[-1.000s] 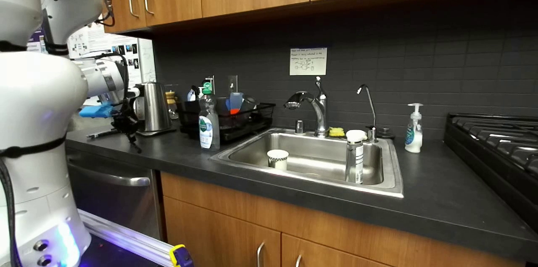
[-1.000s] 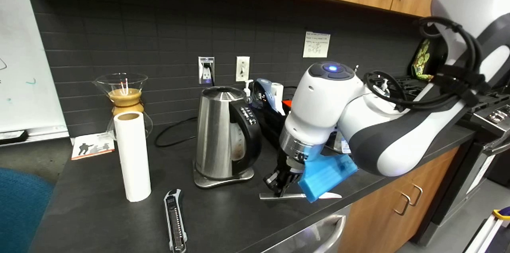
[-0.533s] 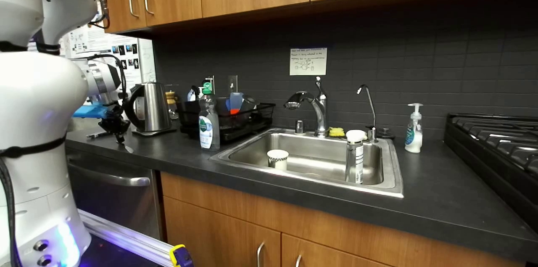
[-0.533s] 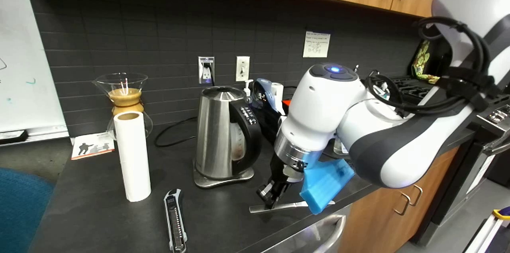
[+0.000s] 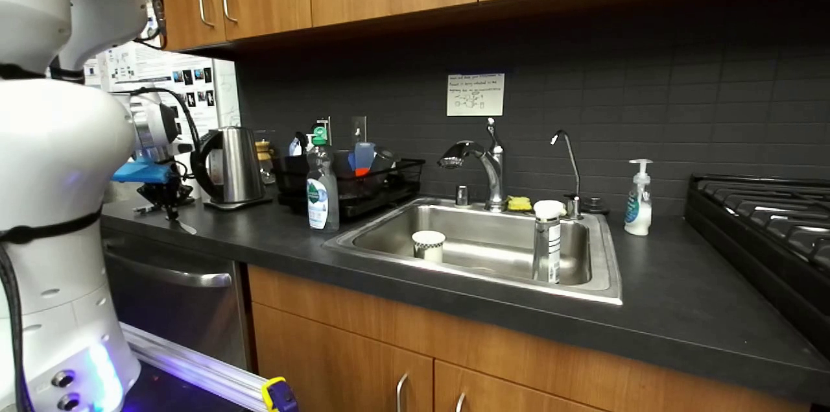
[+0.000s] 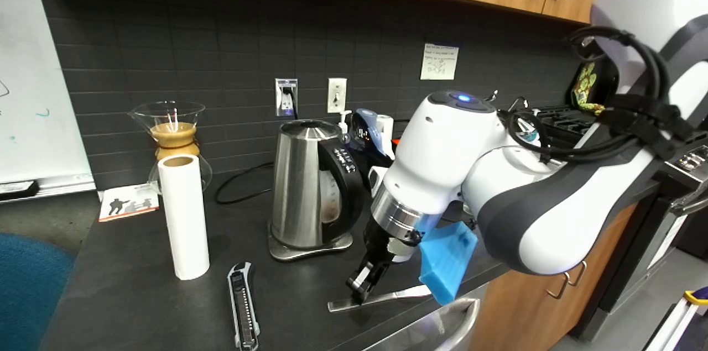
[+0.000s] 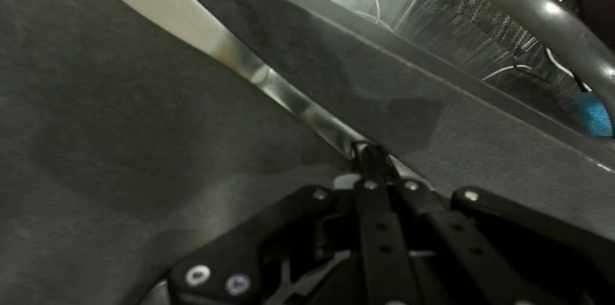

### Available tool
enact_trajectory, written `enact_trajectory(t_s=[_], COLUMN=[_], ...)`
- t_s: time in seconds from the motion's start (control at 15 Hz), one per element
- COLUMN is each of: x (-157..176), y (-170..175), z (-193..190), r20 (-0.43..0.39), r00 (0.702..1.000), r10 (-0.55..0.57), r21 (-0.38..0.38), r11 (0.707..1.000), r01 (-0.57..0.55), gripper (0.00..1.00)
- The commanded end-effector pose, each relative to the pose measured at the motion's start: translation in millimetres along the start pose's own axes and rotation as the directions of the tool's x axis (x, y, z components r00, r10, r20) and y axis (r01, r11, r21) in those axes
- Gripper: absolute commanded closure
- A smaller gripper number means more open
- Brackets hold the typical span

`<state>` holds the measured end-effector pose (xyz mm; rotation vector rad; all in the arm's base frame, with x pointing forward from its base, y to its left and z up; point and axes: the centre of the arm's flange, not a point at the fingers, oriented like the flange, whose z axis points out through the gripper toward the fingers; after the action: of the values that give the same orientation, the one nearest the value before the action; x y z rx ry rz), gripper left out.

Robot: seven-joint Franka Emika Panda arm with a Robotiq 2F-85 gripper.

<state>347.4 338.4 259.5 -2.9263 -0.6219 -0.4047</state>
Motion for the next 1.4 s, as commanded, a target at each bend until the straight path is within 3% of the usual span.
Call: enact_trajectory(t_s=[0.0,0.53,1.33], x=[-1.9,8.2,14.7], y=[-3.4,-29.2,-54.0], z=[22.7,29.7,35.0], r20=[0.065,0.06,0.044], r00=[0.995,0.977,0.953], r10=[-0.079,-0.205,-0.299], r21=[0.062,0.123,0.183], r11=[0.995,0.973,0.94], r01=[0.075,0.197,0.287], gripper=[1.0,1.0,1.0])
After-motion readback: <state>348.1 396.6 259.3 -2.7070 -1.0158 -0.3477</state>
